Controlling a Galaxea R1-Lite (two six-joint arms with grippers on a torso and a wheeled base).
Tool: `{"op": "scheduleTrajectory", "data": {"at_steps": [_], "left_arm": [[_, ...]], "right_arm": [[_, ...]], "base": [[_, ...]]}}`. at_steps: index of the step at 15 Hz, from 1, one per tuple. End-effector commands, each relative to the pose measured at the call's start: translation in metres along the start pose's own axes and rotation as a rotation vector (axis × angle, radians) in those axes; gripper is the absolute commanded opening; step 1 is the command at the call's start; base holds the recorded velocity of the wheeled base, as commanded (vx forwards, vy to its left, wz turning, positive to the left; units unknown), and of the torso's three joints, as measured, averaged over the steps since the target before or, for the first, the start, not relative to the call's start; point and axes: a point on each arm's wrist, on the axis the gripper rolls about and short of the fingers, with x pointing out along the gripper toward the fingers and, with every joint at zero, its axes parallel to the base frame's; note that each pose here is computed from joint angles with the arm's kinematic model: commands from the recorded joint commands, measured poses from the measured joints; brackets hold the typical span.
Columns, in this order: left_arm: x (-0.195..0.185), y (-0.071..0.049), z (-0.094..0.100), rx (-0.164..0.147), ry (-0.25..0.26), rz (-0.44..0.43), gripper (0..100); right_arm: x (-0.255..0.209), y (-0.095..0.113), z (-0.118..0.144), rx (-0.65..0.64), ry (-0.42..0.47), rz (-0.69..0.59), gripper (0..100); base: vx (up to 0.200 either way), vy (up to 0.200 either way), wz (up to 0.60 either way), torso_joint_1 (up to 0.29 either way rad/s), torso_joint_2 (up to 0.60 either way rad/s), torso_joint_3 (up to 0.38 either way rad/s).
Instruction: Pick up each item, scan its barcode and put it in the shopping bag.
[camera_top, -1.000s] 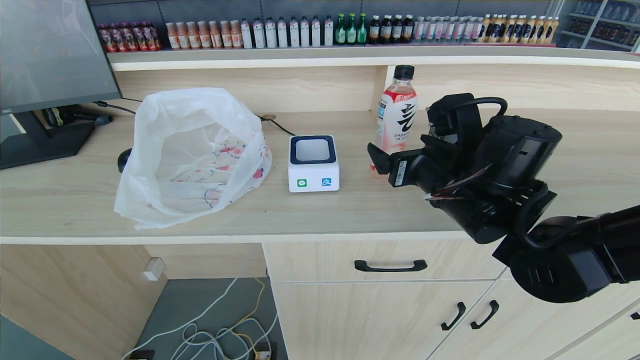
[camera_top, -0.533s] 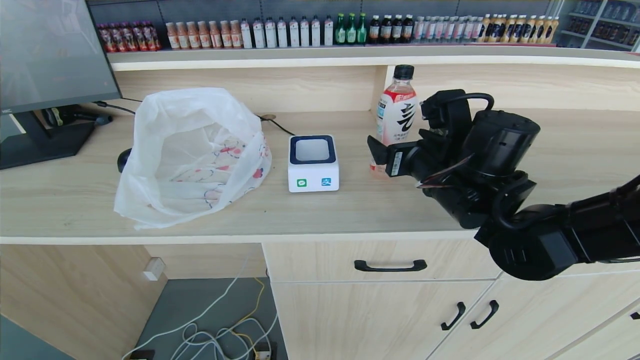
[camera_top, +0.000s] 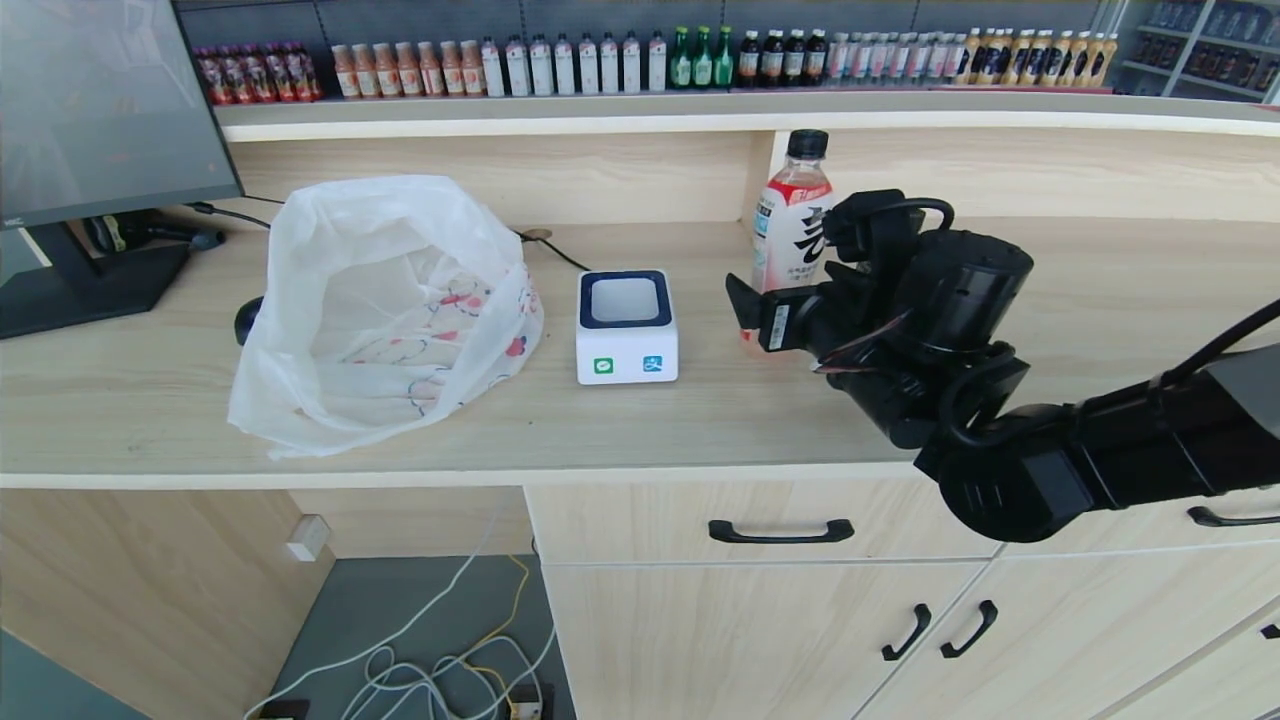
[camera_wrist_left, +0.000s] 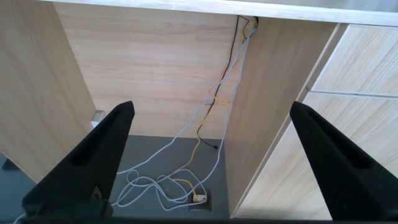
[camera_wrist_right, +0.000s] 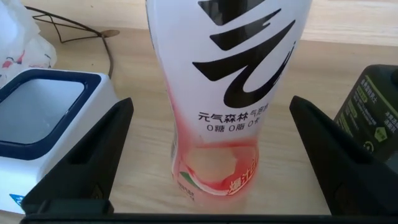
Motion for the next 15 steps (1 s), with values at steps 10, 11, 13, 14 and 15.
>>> {"op": "scheduleTrajectory", "data": {"at_steps": [10, 11, 13, 14, 15], "left_arm": [[0.0, 0.0, 0.0, 0.0, -0.001, 0.0, 100], [0.0, 0.0, 0.0, 0.0, -0.001, 0.0, 100], [0.0, 0.0, 0.0, 0.0, -0.001, 0.0, 100], [0.0, 0.0, 0.0, 0.0, -0.001, 0.0, 100], [0.0, 0.0, 0.0, 0.0, -0.001, -0.001, 100]], "right_arm": [[0.025, -0.007, -0.012, -0.001, -0.016, -0.014, 100], [0.027, -0.007, -0.014, -0.001, -0.014, -0.014, 100], [0.033, -0.005, -0.012, 0.003, -0.033, -0.018, 100], [0.034, -0.005, -0.011, 0.004, -0.038, -0.018, 100], [0.038, -0.004, -0.006, 0.008, -0.061, -0.018, 100]], "base": [[0.0, 0.0, 0.0, 0.0, 0.0, 0.0], [0.0, 0.0, 0.0, 0.0, 0.0, 0.0], [0.0, 0.0, 0.0, 0.0, 0.0, 0.0], [0.0, 0.0, 0.0, 0.0, 0.0, 0.0], [0.0, 0.0, 0.0, 0.0, 0.0, 0.0]]}}
